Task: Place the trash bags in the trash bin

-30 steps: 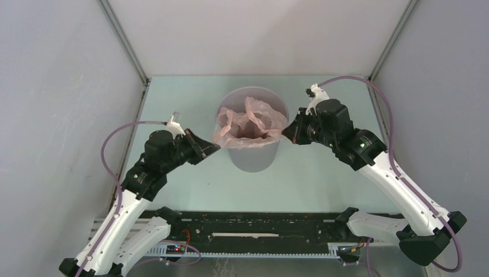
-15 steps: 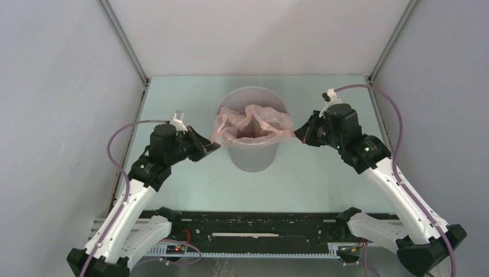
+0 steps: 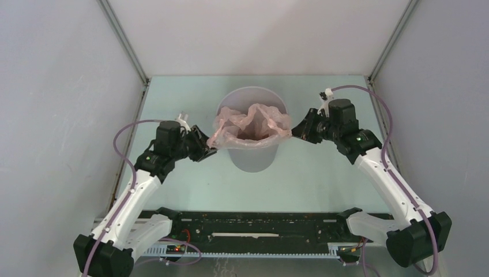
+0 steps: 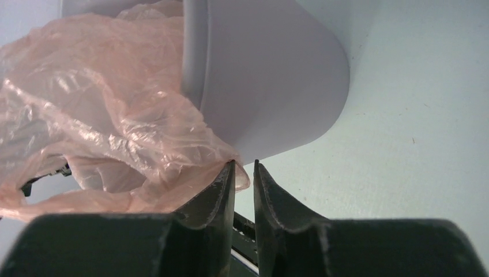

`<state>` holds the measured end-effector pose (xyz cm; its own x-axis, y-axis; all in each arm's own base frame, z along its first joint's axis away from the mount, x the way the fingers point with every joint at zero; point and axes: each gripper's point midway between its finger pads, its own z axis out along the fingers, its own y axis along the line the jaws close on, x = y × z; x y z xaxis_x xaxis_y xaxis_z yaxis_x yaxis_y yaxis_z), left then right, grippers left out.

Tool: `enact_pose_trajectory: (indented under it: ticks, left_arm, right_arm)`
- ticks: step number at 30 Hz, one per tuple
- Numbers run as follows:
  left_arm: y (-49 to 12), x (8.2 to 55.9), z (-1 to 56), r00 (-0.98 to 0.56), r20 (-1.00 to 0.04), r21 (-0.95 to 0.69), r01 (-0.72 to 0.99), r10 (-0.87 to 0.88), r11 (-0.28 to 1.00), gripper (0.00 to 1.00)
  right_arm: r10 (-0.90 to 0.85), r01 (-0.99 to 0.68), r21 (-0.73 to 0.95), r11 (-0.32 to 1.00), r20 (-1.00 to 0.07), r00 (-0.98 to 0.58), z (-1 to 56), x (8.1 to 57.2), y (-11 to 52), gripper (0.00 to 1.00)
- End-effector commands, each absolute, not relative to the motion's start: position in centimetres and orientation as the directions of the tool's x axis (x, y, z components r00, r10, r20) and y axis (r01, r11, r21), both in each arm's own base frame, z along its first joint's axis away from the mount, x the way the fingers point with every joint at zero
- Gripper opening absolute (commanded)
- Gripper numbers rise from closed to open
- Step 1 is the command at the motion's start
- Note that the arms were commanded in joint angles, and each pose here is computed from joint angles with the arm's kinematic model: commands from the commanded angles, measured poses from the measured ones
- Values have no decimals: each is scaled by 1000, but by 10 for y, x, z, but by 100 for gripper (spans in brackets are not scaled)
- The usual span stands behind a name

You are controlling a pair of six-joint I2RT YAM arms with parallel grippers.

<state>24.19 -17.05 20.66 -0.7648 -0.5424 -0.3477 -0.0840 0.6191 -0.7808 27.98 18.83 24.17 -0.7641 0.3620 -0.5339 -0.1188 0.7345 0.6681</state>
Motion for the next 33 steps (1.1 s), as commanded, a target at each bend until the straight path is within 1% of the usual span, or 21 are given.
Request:
enact_pose_trajectory:
  ticks: [1, 2, 5, 8, 10, 13, 14, 15, 17, 20, 24, 29, 31, 33]
  left_arm:
    - [-149, 230, 234, -721, -487, -705, -8, -493, 709, 50]
    - [-143, 224, 238, -708, -512, -686, -4, -487, 728, 57]
    - [-123, 206, 243, -683, -558, -628, -25, -472, 778, 72]
    - [-107, 192, 260, -632, -611, -597, -28, -477, 802, 80]
    - [-98, 187, 280, -583, -652, -586, -19, -485, 810, 86]
    - [-96, 190, 322, -499, -718, -588, 60, -486, 807, 93]
    - [-99, 192, 335, -480, -737, -584, 98, -476, 806, 97]
    - [-102, 194, 349, -462, -757, -577, 138, -463, 805, 99]
    - [-105, 202, 366, -438, -788, -546, 171, -433, 820, 100]
    - [-114, 215, 383, -417, -834, -475, 209, -361, 855, 100]
    - [-136, 233, 388, -437, -869, -358, 229, -233, 905, 100]
    - [-158, 247, 377, -481, -871, -246, 256, -98, 935, 100]
    - [-165, 253, 372, -496, -865, -231, 258, -77, 938, 100]
    - [-169, 261, 366, -509, -859, -205, 253, -51, 946, 100]
  right_arm:
    - [307, -250, 634, 732, -634, -710, 277, 273, 186, 30]
    - [294, -260, 618, 742, -648, -703, 280, 269, 183, 33]
    - [260, -267, 573, 775, -674, -691, 285, 257, 172, 38]
    - [247, -253, 530, 809, -698, -673, 297, 245, 159, 39]
    - [229, -263, 495, 828, -727, -648, 312, 235, 154, 42]
    - [169, -307, 426, 851, -776, -608, 331, 223, 154, 56]
    - [145, -330, 404, 853, -791, -594, 338, 220, 158, 62]
    - [115, -355, 379, 855, -805, -582, 343, 219, 164, 66]
    - [53, -395, 314, 863, -835, -548, 356, 219, 176, 72]
    - [-60, -434, 193, 880, -861, -505, 365, 225, 199, 76]
    - [-202, -406, 4, 914, -863, -463, 364, 242, 224, 77]
    - [-372, -361, -229, 904, -836, -403, 364, 263, 246, 77]
    - [-393, -331, -268, 905, -826, -404, 362, 272, 252, 77]
    - [-395, -332, -271, 904, -827, -401, 360, 279, 260, 76]
